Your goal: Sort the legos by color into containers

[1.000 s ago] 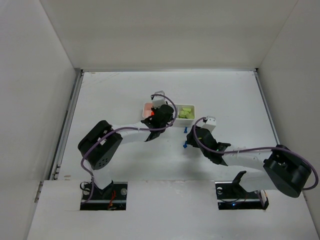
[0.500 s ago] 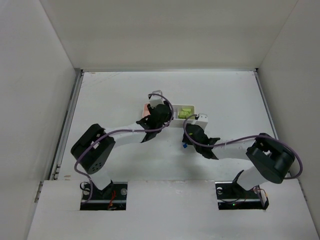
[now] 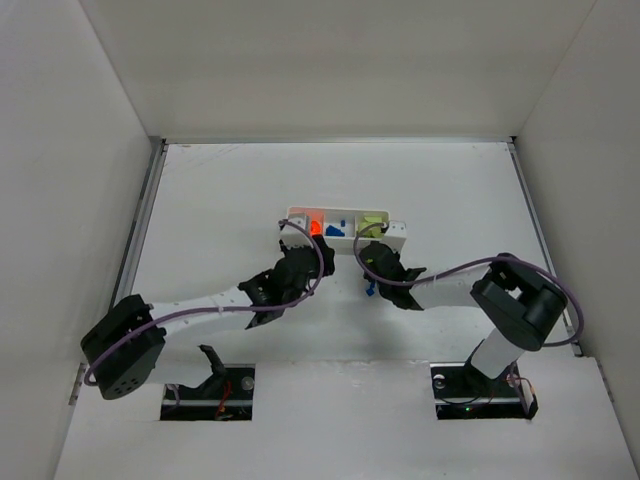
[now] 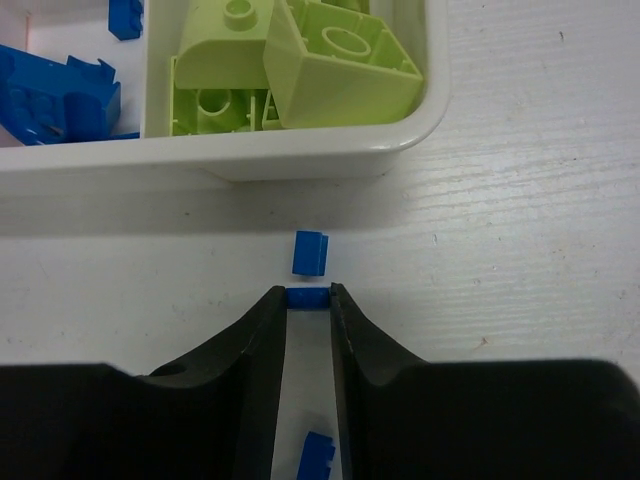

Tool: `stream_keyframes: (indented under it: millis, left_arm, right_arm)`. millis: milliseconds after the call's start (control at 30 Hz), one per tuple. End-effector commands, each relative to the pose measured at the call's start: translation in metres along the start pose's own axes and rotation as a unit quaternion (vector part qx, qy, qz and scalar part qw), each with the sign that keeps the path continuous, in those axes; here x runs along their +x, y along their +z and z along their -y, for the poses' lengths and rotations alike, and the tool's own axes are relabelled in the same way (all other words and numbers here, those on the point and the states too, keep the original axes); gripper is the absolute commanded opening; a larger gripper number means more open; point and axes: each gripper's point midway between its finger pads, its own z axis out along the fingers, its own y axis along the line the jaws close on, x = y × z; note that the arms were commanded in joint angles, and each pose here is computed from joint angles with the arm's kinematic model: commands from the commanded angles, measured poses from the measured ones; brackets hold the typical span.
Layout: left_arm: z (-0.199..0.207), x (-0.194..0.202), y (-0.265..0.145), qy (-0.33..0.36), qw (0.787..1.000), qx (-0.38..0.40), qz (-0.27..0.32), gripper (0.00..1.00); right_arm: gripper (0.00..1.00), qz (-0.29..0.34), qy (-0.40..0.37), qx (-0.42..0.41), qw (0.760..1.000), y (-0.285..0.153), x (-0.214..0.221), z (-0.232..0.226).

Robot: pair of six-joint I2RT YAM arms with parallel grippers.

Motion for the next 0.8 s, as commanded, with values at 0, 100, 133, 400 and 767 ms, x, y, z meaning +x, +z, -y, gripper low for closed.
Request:
stream_keyframes:
  millis: [0, 100, 133, 400, 767]
  left_arm:
    - [0.002, 0.013, -0.018, 0.011, 1.0, 0.015, -0.001, 0.46]
    - [-0.003, 0.037, -0.032, 0.03, 0.999, 0.019, -0.014, 0.48]
    - [-0.007, 0.044, -0.038, 0.032, 0.999, 0.017, -0.015, 0.48]
    - [-0.014, 0.064, -0.06, -0.001, 0.999, 0.035, -0.017, 0.54]
    - [0.007, 0.09, -0.06, 0.016, 0.997, 0.049, -0.05, 0.57]
  right_arm:
    - [0.26, 0.024, 0.011, -0.005, 1.0, 0.002, -0.014, -0.012]
    - [0.22, 0.033, 0.015, -0.015, 0.999, -0.006, -0.021, -0.016]
    - [0.22, 0.037, 0.016, -0.027, 0.999, -0.015, -0.024, -0.021]
    - [0.22, 0.064, 0.031, -0.113, 0.991, -0.063, -0.076, -0.065]
    - [0.24, 0.044, 0.026, -0.129, 0.99, 0.007, -0.122, -0.113]
